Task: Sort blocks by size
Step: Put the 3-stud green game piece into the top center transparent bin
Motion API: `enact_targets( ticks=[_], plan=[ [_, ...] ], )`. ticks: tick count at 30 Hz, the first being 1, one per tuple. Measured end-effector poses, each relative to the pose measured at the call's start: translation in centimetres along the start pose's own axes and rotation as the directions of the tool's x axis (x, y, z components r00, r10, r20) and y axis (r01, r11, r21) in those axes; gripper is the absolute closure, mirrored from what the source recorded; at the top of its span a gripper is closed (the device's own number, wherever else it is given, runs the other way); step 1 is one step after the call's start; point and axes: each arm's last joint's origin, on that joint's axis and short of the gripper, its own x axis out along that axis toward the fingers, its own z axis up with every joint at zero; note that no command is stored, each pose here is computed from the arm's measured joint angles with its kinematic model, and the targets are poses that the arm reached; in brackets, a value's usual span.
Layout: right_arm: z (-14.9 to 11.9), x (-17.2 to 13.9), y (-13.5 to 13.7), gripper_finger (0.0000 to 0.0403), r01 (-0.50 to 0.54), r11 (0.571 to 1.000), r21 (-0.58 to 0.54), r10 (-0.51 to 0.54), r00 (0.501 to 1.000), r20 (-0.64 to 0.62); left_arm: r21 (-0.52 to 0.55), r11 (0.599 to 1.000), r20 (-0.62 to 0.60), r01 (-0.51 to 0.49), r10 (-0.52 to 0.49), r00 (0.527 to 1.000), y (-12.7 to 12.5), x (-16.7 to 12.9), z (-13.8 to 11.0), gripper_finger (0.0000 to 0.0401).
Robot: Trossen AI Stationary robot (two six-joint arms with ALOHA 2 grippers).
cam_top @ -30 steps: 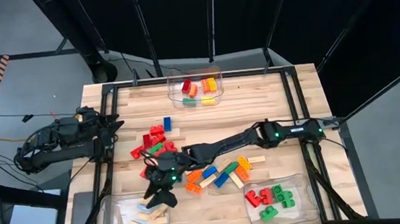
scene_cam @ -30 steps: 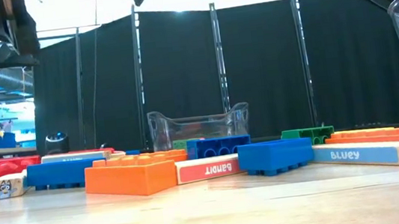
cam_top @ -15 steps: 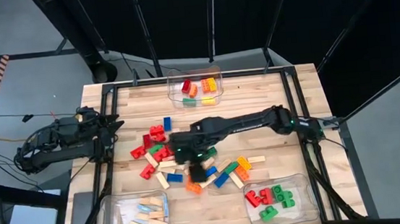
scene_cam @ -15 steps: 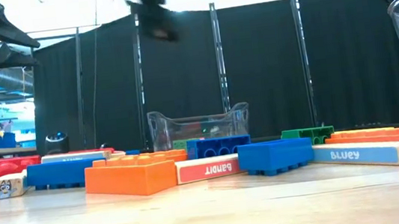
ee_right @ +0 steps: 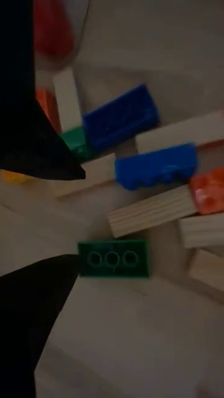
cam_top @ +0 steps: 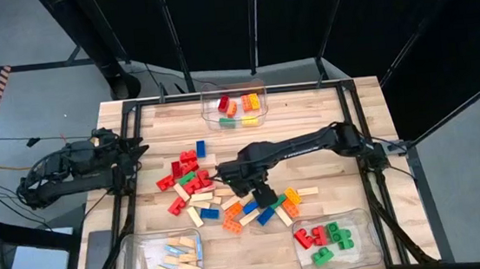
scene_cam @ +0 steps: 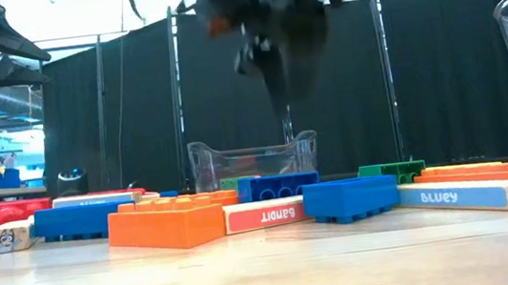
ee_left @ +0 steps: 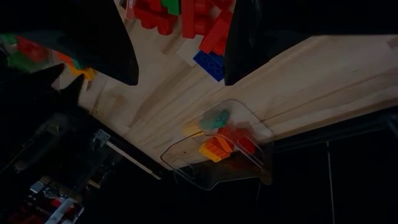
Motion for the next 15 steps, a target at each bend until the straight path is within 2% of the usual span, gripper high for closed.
enact_targets(
  ticks=[4, 11, 15],
  plan=[
    [-0.6, 2.8, -0.8, 0.0151, 0.024, 1.0, -0.007, -0.024, 0.999, -0.039, 0.0, 1.0, 0.0, 0.0, 0.0, 1.0, 0.0, 0.0, 0.0, 0.0156],
    [-0.5, 4.2, -2.0, 0.0079, 0.101, 0.995, -0.001, -0.101, 0.995, -0.001, -0.001, 1.0, 0.0, 0.0, 0.0, 1.0, 0.0, 0.0, 0.0, 0.0156],
    [-0.6, 5.1, -2.6, 0.0069, 0.101, 0.995, -0.002, -0.101, 0.994, 0.035, -0.007, 1.0, 0.005, -0.008, 0.008, 1.0, 0.0, 0.0, 0.0, 0.0156]
  ],
)
